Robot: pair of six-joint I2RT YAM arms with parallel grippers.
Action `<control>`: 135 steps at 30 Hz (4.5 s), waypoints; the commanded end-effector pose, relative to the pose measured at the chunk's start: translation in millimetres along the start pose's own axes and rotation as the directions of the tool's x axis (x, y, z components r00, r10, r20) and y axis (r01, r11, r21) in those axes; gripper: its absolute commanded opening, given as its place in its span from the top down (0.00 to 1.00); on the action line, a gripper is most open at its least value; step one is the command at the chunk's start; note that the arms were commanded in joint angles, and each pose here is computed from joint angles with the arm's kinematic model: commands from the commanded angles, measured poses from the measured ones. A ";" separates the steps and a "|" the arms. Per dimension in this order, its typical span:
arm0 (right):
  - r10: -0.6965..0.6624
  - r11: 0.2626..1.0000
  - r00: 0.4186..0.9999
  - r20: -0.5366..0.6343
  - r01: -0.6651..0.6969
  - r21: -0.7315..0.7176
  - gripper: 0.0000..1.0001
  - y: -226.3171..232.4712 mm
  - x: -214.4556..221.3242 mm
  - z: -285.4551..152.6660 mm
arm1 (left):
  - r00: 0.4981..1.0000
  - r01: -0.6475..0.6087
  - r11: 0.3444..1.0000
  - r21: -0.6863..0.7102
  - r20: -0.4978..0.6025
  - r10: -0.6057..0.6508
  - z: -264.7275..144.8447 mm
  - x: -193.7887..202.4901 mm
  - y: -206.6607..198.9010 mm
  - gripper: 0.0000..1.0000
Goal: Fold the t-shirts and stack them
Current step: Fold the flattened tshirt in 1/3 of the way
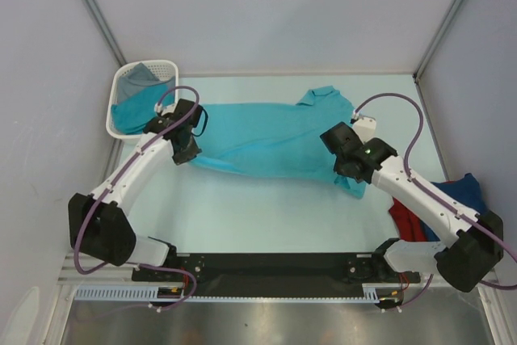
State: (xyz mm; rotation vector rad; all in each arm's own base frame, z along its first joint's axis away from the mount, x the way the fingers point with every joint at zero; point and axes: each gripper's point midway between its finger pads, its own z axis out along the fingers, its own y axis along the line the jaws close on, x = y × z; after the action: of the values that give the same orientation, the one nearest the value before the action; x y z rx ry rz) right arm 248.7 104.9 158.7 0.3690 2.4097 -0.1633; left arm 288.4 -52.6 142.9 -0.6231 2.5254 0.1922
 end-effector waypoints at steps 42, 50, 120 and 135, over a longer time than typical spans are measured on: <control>0.093 0.995 0.983 0.156 -0.097 0.014 1.00 54.0 -144.7 79.6 | 0.999 0.044 0.995 -0.086 -0.001 -0.045 57.1 -61.9 -32.0 1.00; 0.086 0.995 0.989 0.122 -0.093 0.045 1.00 60.4 -142.2 106.2 | 0.998 0.049 0.992 -0.115 -0.023 -0.052 76.0 -63.4 -31.1 1.00; 0.053 0.999 0.993 0.104 -0.053 -0.007 1.00 16.4 -49.1 3.4 | 0.999 0.025 0.999 -0.038 0.040 -0.024 -14.9 7.8 27.9 1.00; 0.030 1.000 0.998 0.047 -0.030 0.006 1.00 -8.4 15.7 -36.1 | 1.000 0.002 0.998 -0.060 -0.013 -0.003 -14.5 43.7 43.0 1.00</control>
State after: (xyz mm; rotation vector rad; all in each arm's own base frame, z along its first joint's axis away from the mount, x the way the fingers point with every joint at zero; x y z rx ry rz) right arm 226.8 122.5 169.2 0.3226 2.3955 -0.1311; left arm 237.2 -40.6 126.9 -0.6265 2.5736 0.2556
